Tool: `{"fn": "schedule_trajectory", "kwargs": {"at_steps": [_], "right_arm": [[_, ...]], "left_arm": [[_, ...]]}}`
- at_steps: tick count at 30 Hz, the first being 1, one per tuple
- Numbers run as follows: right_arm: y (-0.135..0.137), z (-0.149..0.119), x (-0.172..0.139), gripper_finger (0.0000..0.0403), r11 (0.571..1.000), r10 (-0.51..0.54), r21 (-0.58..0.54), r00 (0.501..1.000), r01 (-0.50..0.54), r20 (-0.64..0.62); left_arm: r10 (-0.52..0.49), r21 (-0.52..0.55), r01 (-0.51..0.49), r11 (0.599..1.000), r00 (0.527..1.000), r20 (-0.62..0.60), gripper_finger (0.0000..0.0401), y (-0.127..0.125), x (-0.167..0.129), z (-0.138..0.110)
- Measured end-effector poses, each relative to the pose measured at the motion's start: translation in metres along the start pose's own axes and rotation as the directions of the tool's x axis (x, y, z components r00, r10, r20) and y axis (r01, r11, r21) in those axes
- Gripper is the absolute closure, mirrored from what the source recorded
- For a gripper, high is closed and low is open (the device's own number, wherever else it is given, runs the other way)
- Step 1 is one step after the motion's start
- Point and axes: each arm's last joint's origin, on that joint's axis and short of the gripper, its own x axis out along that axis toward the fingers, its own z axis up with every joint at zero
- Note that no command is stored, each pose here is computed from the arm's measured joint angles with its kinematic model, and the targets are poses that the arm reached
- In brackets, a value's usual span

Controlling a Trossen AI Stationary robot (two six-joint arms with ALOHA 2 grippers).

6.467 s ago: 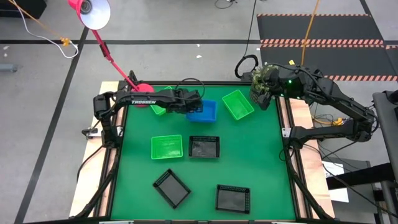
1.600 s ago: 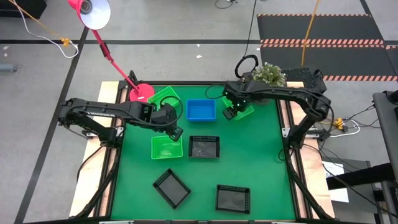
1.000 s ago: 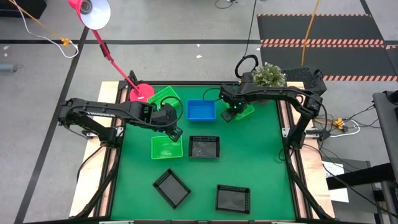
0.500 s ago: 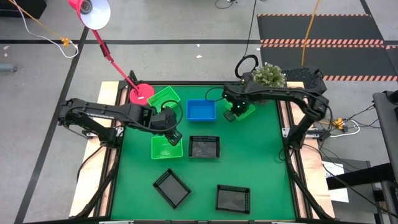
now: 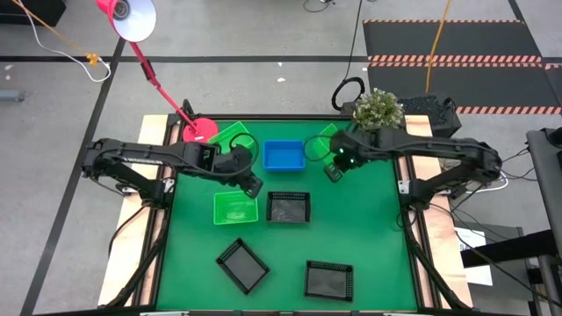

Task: Stack baskets by color
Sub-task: Stack the top right green bin on the top of the bottom green bin

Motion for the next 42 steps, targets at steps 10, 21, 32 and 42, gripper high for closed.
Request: {"fn": "schedule_trajectory", "kwargs": {"at_steps": [10,21,32,42], "right_arm": [[0.038,-0.028,-0.01,0.0398,0.953,-0.023,-0.299,0.993,0.057,0.118],[0.046,-0.037,-0.01,0.0398,0.794,-0.148,-0.551,0.96,0.258,0.237],[0.053,-0.029,-0.009,0.0395,0.608,-0.116,-0.726,0.941,0.321,0.319],[0.058,-0.024,-0.003,0.0395,0.504,-0.091,-0.796,0.937,0.336,0.338]], "left_arm": [[-0.267,0.115,0.247,0.962,0.94,0.212,0.0124,-0.026,-0.018,0.03],[-0.199,0.046,0.197,0.979,0.898,0.392,0.0126,-0.037,-0.026,0.076],[-0.151,-0.375,0.269,0.887,0.937,0.315,0.016,-0.025,0.021,0.1],[-0.132,-0.385,0.264,0.884,0.932,0.338,0.016,-0.023,0.034,0.107]]}}
